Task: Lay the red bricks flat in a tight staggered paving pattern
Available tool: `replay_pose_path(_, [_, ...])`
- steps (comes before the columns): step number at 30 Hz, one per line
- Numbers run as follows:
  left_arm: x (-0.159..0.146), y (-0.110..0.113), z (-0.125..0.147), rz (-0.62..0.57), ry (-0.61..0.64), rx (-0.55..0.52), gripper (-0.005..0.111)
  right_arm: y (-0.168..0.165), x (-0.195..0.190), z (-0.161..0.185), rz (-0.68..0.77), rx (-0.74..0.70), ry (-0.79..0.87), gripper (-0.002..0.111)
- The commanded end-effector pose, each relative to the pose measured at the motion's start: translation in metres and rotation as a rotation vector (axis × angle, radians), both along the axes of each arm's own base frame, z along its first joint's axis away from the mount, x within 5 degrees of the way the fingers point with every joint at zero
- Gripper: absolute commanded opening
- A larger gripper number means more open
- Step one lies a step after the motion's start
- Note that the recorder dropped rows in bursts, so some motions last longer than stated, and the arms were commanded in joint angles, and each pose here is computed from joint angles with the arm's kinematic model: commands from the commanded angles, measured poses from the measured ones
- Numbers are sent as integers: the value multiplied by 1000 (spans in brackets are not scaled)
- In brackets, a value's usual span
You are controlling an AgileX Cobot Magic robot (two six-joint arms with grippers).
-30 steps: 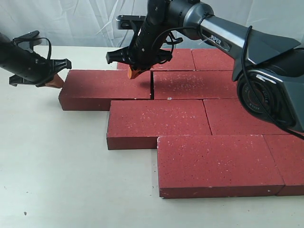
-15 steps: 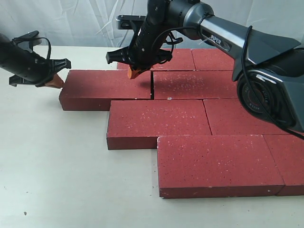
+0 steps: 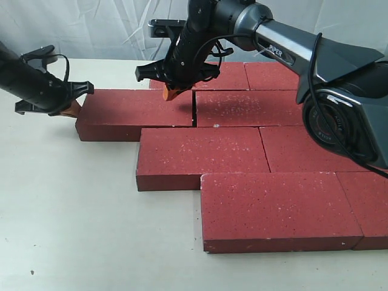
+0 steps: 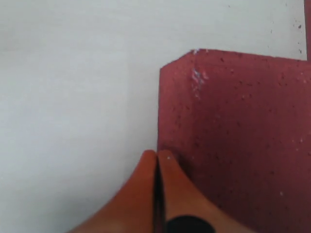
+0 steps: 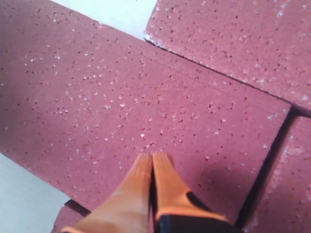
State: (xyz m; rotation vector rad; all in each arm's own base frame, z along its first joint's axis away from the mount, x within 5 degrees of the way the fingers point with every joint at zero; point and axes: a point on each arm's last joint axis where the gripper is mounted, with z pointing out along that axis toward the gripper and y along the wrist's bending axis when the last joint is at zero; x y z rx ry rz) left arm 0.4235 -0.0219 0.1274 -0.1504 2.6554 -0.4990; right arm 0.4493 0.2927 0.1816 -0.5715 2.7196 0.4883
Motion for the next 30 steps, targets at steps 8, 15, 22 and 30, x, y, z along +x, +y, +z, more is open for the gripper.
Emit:
replay_pose_path(8, [-1, -5, -1, 0, 19, -31, 0, -3, 2, 6, -7, 8, -14, -1])
replay_pose_path(15, [-4, 12, 20, 23, 5, -56, 0, -3, 0, 6, -5, 13, 4, -1])
replay_pose_path(22, [-17, 23, 51, -4, 26, -82, 0, -5, -4, 4, 9, -16, 51, -1])
replay_pose_path(30, [-39, 19, 85, -14, 36, -87, 0, -9, -14, 22, 31, -41, 90, -1])
